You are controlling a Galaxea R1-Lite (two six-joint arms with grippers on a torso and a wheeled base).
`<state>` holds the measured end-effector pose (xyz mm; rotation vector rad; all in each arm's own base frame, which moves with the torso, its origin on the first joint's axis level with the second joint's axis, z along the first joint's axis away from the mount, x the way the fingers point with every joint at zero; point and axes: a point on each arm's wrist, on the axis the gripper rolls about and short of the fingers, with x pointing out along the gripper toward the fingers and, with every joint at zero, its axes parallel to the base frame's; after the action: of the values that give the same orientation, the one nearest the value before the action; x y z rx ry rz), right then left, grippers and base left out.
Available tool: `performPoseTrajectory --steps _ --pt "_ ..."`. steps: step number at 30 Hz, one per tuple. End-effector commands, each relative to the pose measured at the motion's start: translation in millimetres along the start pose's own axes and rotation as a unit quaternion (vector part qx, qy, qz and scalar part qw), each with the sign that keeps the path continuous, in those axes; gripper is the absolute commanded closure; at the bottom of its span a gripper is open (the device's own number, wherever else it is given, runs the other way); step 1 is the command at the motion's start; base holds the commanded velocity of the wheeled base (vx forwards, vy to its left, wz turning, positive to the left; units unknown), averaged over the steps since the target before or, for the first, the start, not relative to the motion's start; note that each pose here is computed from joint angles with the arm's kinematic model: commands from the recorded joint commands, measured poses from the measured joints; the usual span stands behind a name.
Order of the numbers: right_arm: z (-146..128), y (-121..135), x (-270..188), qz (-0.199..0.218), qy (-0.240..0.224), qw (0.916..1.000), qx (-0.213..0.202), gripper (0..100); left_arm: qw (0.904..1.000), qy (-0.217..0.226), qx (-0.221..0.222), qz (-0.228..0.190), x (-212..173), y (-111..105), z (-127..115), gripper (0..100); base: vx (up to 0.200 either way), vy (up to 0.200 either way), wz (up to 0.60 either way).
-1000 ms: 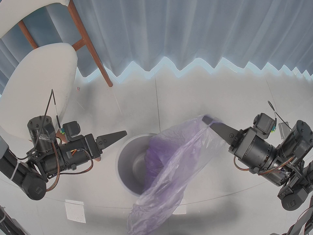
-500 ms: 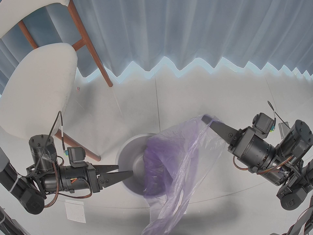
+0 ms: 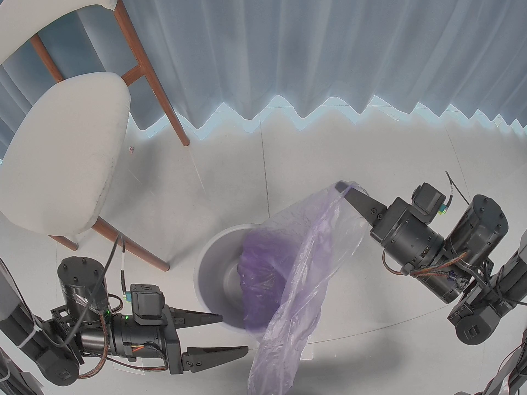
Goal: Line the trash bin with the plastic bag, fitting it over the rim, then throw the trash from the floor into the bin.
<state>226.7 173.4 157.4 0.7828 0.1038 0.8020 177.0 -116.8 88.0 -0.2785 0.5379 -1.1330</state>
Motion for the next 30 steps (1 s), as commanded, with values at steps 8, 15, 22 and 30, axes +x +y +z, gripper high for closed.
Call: performPoseTrajectory --steps 8,15,22,30 --pt "2 -1 9 0.004 -0.016 0.9995 0.028 100 0.9993 0.034 0.009 -0.009 21 9 -30 0 0.000 0.000 0.00" --pt "8 8 6 0.020 -0.023 0.9982 0.052 100 0.9988 0.047 0.010 0.009 36 24 -44 0 0.000 0.000 0.00" --pt "8 10 5 0.023 -0.023 0.9980 0.054 100 0.9980 0.063 0.007 0.003 44 24 -51 0 0.000 0.000 0.00" --pt "3 13 7 0.027 -0.014 0.9974 0.066 100 0.9984 0.055 0.014 0.003 57 26 -48 0 0.000 0.000 0.00"
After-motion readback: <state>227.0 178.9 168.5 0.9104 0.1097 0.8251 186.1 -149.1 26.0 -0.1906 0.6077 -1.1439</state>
